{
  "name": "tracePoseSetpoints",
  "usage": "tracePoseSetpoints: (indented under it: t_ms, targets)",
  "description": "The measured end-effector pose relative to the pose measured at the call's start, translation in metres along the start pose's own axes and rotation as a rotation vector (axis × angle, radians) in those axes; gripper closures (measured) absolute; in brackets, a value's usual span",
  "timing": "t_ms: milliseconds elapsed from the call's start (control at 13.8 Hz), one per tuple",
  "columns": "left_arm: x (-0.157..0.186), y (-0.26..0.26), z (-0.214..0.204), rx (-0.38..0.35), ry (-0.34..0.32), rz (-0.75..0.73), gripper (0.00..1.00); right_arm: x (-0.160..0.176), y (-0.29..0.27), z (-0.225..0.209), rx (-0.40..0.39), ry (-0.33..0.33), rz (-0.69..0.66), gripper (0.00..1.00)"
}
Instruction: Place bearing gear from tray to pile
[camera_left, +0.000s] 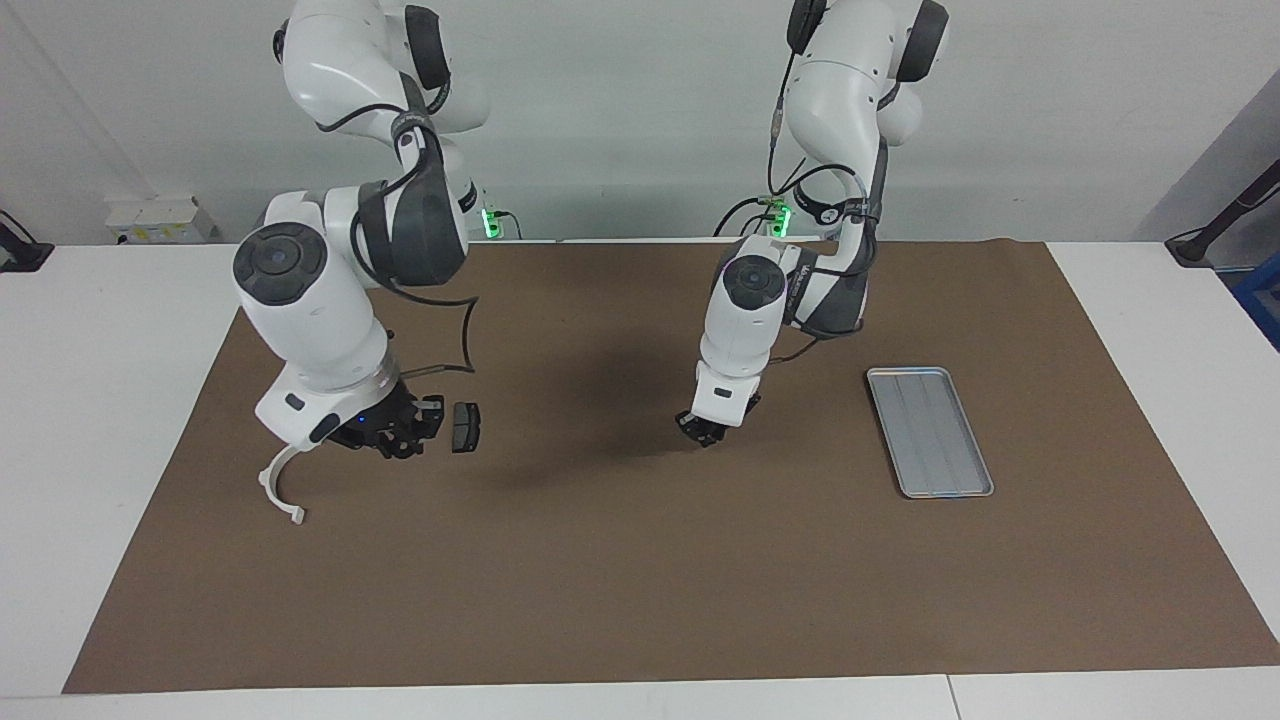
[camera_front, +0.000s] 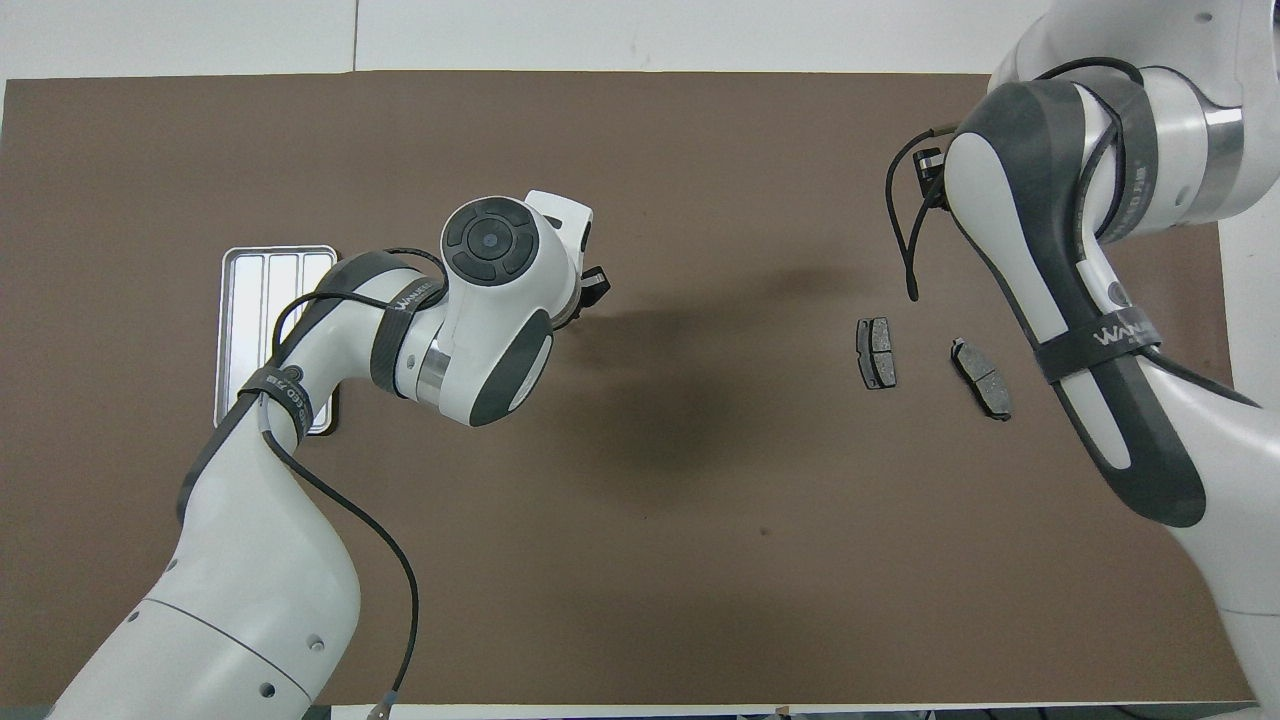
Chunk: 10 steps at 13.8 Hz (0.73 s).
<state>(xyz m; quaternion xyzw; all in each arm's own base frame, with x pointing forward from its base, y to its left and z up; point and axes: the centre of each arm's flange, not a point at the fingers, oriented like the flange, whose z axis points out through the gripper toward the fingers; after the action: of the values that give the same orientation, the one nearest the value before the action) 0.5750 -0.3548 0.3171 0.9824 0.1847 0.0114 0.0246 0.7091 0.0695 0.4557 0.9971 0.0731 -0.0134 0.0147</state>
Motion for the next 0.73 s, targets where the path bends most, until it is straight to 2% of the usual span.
tracePoseSetpoints:
  t_ms: [436,727]
  targets:
    - [-0.004,-0.005,0.015,-0.004,0.006,0.0,0.76,0.0,0.025,0.099,-0.004,0.093,-0.039,0.65]
    - [-0.006,-0.008,0.02,-0.016,0.016,0.0,0.76,0.0,0.043,0.145,-0.007,0.111,-0.048,0.65]
